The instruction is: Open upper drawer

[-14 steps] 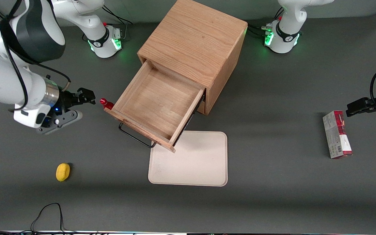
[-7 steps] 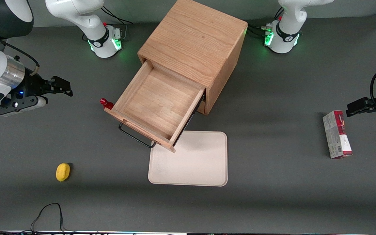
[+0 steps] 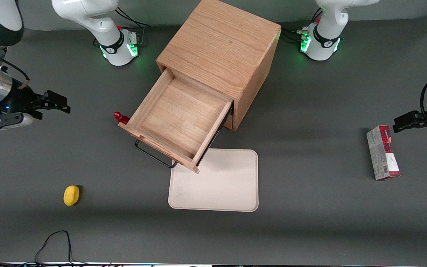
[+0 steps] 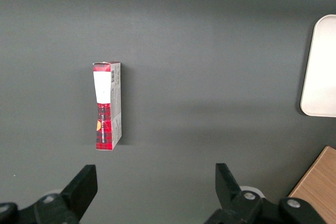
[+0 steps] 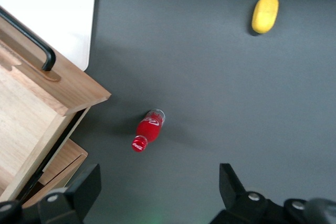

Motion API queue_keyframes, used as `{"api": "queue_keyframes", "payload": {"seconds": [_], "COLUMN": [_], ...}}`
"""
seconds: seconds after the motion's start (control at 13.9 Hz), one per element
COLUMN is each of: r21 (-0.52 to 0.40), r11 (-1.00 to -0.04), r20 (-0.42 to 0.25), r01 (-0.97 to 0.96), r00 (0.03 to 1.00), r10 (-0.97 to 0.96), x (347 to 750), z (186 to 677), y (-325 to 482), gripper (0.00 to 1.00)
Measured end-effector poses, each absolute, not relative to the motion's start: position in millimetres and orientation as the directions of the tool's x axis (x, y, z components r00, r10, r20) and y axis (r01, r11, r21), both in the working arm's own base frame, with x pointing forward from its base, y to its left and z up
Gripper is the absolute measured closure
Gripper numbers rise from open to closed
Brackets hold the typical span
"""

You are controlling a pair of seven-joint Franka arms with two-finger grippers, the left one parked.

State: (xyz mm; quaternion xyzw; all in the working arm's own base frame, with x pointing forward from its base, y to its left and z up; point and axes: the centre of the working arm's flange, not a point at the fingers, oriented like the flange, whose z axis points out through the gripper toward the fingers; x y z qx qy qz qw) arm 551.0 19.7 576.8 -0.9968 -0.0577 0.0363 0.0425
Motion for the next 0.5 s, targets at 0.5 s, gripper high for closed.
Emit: {"api": "queue_keyframes", "payload": {"seconds": [0.5], "r21": [-0.049], "r11": [-0.990], "r20": [-0.068], "r01": [0.133], "r00": [0.988], "r10": [0.136], "x": [547.7], "z": [578.9], "y": [24.4], "gripper": [0.00]}}
